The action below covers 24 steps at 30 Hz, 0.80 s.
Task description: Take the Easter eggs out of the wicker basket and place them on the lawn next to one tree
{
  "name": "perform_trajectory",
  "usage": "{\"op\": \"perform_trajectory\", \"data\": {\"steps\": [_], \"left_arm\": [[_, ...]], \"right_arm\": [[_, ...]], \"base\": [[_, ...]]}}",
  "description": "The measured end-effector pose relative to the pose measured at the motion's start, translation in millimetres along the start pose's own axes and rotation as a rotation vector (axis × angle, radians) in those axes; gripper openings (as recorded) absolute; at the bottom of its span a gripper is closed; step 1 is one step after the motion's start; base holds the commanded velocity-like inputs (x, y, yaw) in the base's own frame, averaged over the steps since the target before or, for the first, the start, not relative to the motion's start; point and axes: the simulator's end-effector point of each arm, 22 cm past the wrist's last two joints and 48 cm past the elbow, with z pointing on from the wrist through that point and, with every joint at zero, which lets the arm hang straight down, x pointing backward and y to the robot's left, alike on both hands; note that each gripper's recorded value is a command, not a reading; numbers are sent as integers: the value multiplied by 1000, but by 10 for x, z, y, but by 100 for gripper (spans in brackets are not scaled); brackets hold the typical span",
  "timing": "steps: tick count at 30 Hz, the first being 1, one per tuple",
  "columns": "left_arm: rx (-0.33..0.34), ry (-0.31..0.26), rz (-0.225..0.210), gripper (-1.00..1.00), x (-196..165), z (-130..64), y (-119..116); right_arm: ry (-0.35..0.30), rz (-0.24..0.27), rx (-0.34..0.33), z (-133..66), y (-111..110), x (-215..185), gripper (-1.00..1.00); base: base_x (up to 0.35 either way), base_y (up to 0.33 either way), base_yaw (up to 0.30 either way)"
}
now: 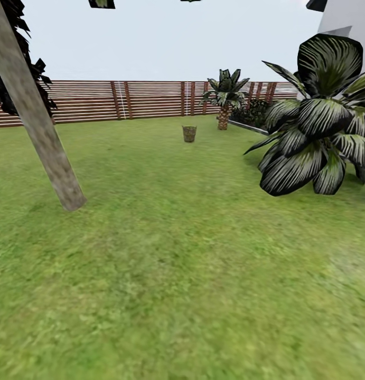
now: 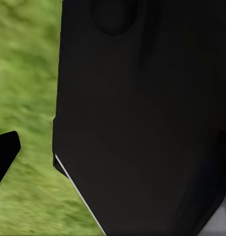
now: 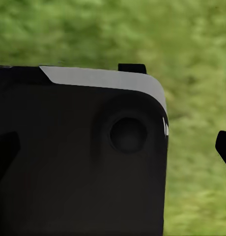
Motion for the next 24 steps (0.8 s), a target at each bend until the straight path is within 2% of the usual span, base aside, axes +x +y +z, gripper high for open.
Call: {"op": "perform_trajectory", "data": {"steps": [24], "left_arm": [[0, 0, 0, 100, 1, 0, -3]], "right_arm": [[0, 0, 0, 0, -1, 0, 100]], "base": [[314, 106, 0]]}}
